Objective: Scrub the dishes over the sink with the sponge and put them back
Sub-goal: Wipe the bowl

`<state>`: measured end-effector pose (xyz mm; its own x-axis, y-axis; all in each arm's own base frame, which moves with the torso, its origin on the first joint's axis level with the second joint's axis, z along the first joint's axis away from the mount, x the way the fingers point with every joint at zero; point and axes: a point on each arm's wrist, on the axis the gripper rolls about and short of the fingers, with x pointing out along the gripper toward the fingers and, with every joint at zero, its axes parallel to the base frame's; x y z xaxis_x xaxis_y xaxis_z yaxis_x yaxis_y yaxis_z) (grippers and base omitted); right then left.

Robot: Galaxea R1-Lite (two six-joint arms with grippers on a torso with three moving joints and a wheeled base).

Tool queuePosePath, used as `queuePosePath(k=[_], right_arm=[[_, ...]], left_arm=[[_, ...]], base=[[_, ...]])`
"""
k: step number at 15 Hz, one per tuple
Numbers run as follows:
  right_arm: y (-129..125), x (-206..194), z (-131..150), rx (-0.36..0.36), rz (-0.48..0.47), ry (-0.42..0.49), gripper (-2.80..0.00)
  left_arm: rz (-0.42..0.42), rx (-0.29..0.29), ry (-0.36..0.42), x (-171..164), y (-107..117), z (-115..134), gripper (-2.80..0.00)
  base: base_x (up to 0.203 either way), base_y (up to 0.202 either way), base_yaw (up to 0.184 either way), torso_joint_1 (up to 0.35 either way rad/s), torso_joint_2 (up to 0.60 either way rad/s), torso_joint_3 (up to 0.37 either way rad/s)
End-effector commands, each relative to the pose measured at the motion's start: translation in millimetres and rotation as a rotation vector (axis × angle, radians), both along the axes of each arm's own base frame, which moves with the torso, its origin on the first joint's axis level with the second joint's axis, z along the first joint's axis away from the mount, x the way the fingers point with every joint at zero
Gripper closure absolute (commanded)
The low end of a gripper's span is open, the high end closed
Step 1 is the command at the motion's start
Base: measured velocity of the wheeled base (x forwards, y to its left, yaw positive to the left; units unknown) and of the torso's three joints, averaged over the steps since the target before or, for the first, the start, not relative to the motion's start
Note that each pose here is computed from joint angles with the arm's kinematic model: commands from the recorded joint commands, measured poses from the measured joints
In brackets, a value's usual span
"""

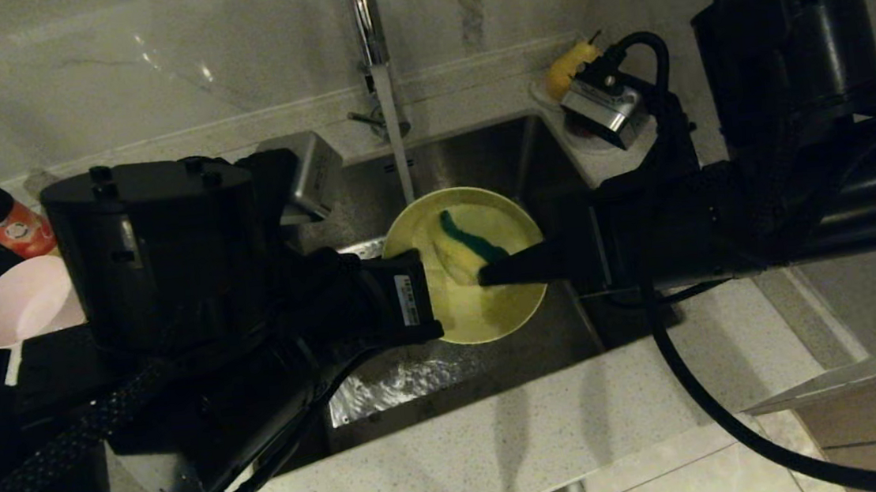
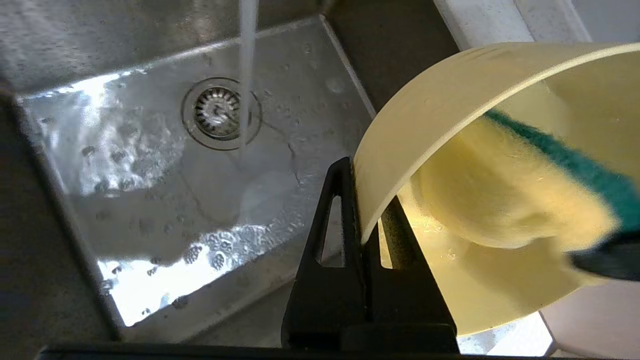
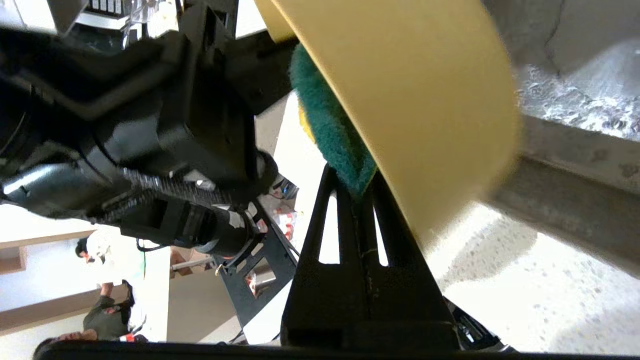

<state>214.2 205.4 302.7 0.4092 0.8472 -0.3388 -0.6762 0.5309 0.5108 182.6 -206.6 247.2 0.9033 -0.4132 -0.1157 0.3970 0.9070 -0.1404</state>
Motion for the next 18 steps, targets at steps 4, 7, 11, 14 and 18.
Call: queuePosePath(k=[4,7,11,14,18], right_arm=[[-20.7,-8.4,18.0,0.038,-0.033,-0.042,0.00],[-26.4,-13.7,26.5,0.058,-0.036,-0.065,0.00],[-34.1,-24.1,37.2,0.081,-0.032,-0.092,0.00],[-47.3,-39.2,46.7,0.086,-0.035,-0.098,0.00],[-67.4,-61.7,64.2,0.105,-0.041,-0.119,0.00]], left_arm=[[0.015,-0.010,-0.005,0.6,4.2,0.7,0.00],[0.019,-0.003,0.007,0.2,5.3,-4.0,0.00],[0.047,0.005,0.017,7.5,8.3,-7.9,0.00],[0.093,-0.002,0.015,17.3,17.0,-6.6,0.00],[0.176,-0.017,0.015,32.4,36.1,-4.5,0.00]], base=[[0.000,0.000,0.000,0.000,0.00,0.000],[0.000,0.000,0.000,0.000,0.00,0.000],[0.000,0.000,0.000,0.000,0.00,0.000],[0.000,0.000,0.000,0.000,0.00,0.000],[0.000,0.000,0.000,0.000,0.00,0.000]])
